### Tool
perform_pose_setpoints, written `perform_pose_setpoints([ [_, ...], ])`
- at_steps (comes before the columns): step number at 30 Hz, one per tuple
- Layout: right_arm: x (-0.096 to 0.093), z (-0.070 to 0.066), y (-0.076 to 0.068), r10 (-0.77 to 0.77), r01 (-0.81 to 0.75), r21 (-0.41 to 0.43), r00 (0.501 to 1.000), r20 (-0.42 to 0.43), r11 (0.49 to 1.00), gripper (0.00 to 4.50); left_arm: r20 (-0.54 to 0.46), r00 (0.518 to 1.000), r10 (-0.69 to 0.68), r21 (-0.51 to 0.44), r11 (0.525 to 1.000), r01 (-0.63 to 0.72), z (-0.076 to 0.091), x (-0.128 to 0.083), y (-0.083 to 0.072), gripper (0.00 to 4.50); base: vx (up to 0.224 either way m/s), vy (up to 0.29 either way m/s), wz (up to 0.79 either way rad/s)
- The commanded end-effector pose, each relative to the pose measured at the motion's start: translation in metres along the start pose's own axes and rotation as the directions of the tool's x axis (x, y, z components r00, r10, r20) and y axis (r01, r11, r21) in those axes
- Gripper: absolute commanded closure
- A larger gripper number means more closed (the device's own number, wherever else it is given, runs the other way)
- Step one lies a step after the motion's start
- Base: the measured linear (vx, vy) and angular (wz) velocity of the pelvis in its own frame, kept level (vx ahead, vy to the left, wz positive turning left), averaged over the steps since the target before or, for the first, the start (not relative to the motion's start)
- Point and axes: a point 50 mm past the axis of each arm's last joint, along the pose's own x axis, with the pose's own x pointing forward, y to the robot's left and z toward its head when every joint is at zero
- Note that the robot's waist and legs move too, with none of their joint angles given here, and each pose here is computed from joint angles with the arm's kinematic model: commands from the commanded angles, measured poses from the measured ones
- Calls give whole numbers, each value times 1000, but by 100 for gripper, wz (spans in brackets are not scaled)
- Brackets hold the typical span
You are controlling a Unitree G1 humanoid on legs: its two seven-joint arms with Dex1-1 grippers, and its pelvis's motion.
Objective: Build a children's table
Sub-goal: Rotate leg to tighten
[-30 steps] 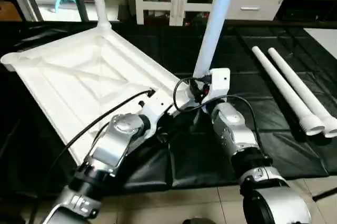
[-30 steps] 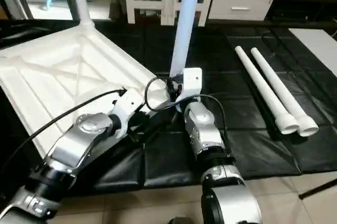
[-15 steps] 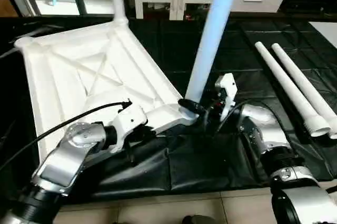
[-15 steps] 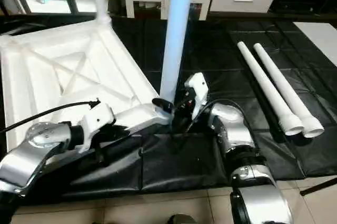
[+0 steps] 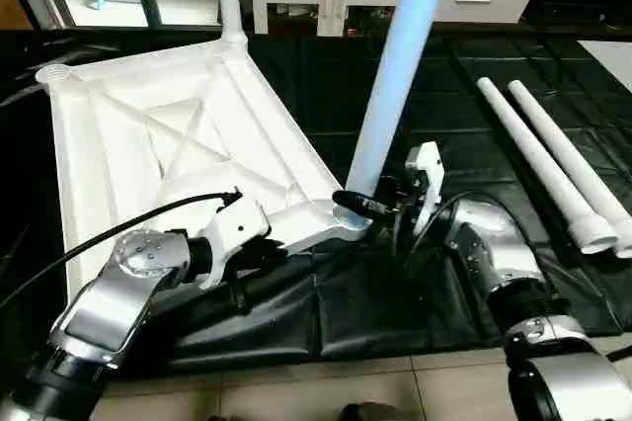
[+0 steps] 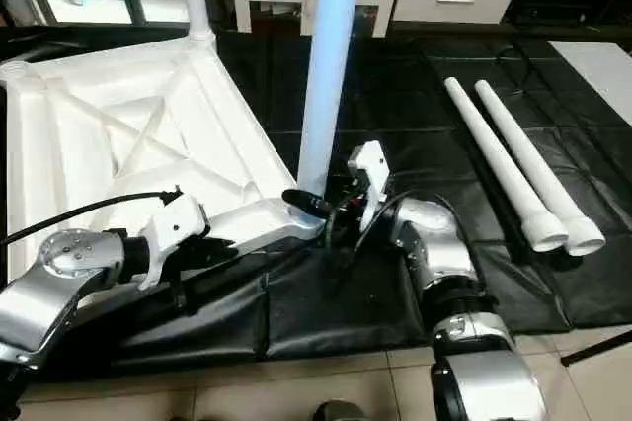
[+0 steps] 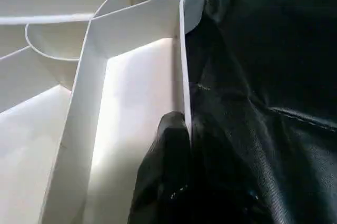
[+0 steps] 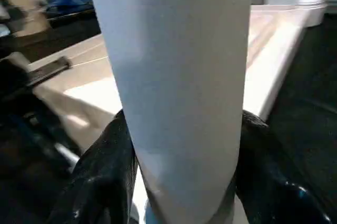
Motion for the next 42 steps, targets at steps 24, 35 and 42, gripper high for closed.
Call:
perform_pose_setpoints([
  [24, 37, -53, 9, -648, 678, 218, 735, -199, 702, 259, -54, 984, 169, -171, 969, -176, 28, 79, -12, 450, 0, 0, 0],
  [35, 17, -12, -8, -380, 377, 102, 925, 13, 921, 130, -104, 988, 115, -127, 984, -127, 6, 55, -9, 450, 0, 0, 0],
  [42, -7, 19, -13, -91, 87, 48, 992, 82, 995, 113, -104, 993, 53, -93, 994, -63, 0, 42, -10, 450, 0, 0, 0],
])
